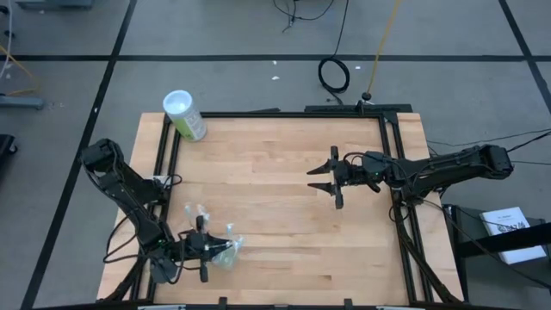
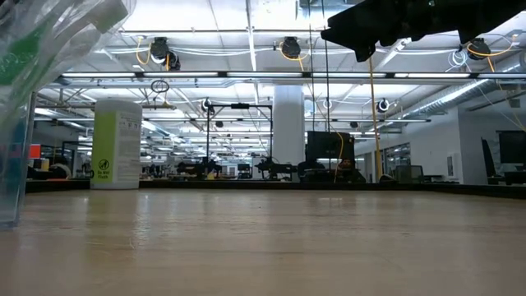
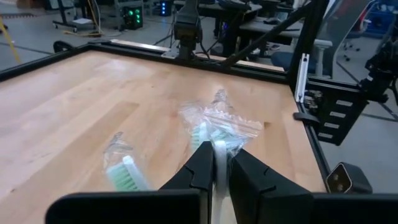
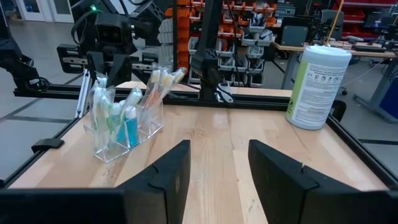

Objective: Pick & Place toothbrushing station
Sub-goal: Put the green toothbrush into the transparent organizer, then return to Home Position

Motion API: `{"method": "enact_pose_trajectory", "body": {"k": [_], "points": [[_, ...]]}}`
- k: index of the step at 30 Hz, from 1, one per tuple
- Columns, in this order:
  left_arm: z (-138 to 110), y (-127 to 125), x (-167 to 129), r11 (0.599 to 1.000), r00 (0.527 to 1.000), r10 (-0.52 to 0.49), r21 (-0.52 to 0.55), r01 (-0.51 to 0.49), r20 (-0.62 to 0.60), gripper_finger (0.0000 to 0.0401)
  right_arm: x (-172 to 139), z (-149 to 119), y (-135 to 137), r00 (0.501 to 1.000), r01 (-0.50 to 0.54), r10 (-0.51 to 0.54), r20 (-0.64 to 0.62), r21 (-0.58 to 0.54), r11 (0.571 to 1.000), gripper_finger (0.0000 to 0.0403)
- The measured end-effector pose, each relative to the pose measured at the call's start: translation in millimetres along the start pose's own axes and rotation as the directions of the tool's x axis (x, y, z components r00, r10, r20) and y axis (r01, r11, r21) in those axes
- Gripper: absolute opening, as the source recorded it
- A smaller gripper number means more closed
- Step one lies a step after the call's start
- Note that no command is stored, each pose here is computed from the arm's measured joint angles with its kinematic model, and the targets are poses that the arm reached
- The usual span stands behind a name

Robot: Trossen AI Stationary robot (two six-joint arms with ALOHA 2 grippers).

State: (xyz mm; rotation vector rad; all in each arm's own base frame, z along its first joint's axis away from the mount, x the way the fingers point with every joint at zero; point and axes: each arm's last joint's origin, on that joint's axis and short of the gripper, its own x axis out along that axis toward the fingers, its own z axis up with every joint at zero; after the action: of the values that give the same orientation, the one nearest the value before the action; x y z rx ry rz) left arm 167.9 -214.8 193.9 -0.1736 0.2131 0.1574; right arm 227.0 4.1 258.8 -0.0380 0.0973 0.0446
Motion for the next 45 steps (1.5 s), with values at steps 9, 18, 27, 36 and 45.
{"method": "enact_pose_trajectory", "body": {"k": [9, 18, 27, 36, 45], "points": [[2.2, -1.4, 0.3, 0.999, 1.000, -0.008, -0.048, 0.009, 0.012, 0.0063, 0.0, 0.0, 0.0, 1.000, 0.000, 0.000, 0.000, 0.000, 1.000, 0.0153], [22.5, -6.2, -3.7, 0.997, 0.994, -0.034, -0.070, 0.042, 0.106, 0.0206, 0.0, 0.0, 0.1, 1.000, 0.000, 0.000, 0.000, 0.000, 1.000, 0.0153], [71.6, 4.3, -22.8, 0.995, 0.969, -0.058, -0.066, 0.076, 0.239, 0.0285, 0.0, 0.5, 0.1, 1.000, 0.000, 0.000, 0.005, 0.030, 1.000, 0.0153], [160.5, 72.6, -69.2, 0.981, 0.906, 0.039, -0.189, 0.046, 0.422, 0.0289, -29.8, 20.3, 0.2, 0.997, -0.009, -0.001, 0.076, 0.125, 0.992, 0.0153], [210.0, 151.5, -84.6, 0.901, 0.762, 0.418, -0.121, -0.416, 0.494, 0.0290, -74.3, 42.5, 0.4, 0.979, -0.006, -0.007, 0.205, 0.065, 0.998, 0.0153]]}}
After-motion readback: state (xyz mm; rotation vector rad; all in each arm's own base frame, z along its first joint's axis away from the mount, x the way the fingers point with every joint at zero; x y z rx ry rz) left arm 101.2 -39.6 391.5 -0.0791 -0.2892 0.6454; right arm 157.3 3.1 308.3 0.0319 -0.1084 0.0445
